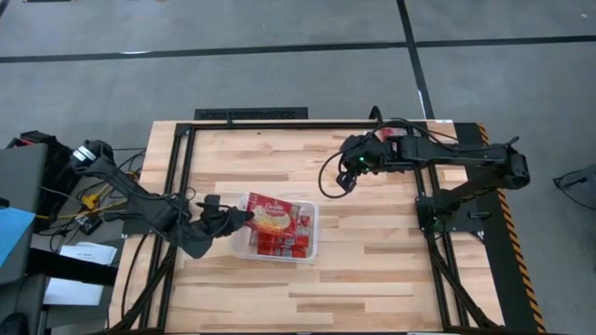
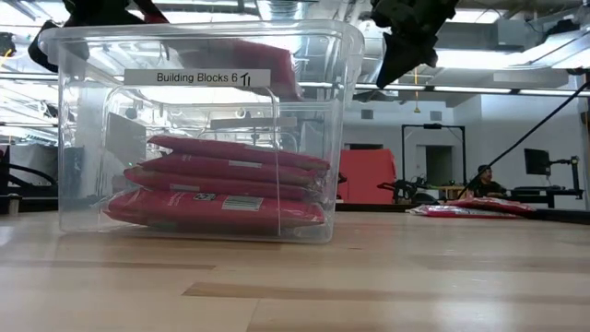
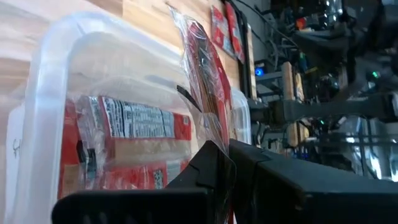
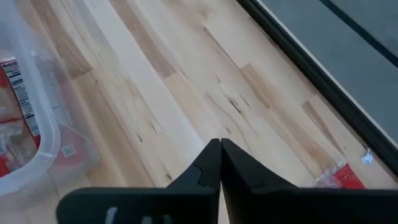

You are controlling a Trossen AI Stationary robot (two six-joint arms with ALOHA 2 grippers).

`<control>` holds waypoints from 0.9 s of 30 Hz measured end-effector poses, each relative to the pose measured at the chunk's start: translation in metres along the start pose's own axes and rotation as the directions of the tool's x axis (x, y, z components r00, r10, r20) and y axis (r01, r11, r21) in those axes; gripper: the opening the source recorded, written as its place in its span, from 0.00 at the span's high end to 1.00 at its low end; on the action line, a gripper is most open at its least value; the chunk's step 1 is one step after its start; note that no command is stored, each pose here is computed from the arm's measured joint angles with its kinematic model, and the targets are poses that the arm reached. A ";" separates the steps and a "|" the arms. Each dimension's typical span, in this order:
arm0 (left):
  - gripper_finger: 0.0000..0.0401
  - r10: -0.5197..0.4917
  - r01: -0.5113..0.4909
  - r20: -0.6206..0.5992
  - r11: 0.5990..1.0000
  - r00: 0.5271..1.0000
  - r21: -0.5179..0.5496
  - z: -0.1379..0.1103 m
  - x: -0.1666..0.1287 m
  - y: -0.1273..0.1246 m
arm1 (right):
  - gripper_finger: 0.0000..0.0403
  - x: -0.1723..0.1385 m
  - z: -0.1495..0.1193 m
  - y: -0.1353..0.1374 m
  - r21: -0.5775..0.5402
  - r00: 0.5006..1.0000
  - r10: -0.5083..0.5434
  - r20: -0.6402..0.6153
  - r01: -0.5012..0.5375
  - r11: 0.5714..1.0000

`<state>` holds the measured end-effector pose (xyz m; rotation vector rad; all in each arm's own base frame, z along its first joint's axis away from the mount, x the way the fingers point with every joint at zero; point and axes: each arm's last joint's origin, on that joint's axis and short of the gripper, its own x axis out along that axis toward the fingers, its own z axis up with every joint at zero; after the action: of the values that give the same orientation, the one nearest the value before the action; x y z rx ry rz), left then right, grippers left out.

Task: Sort popcorn bags into baskets
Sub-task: Put the red popcorn bag into the container

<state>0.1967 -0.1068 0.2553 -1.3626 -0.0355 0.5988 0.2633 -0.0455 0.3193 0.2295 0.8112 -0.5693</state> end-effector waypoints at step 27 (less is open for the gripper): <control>0.49 -0.121 0.119 -0.012 0.988 0.993 -0.099 0.044 0.004 -0.032 | 0.95 0.008 -0.014 -0.021 -0.036 0.973 -0.211 -0.092 0.209 0.977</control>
<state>0.1960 -0.0677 0.2934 -1.4501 -0.1326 0.4886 0.2476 -0.0604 0.3046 0.1480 0.9416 -0.7506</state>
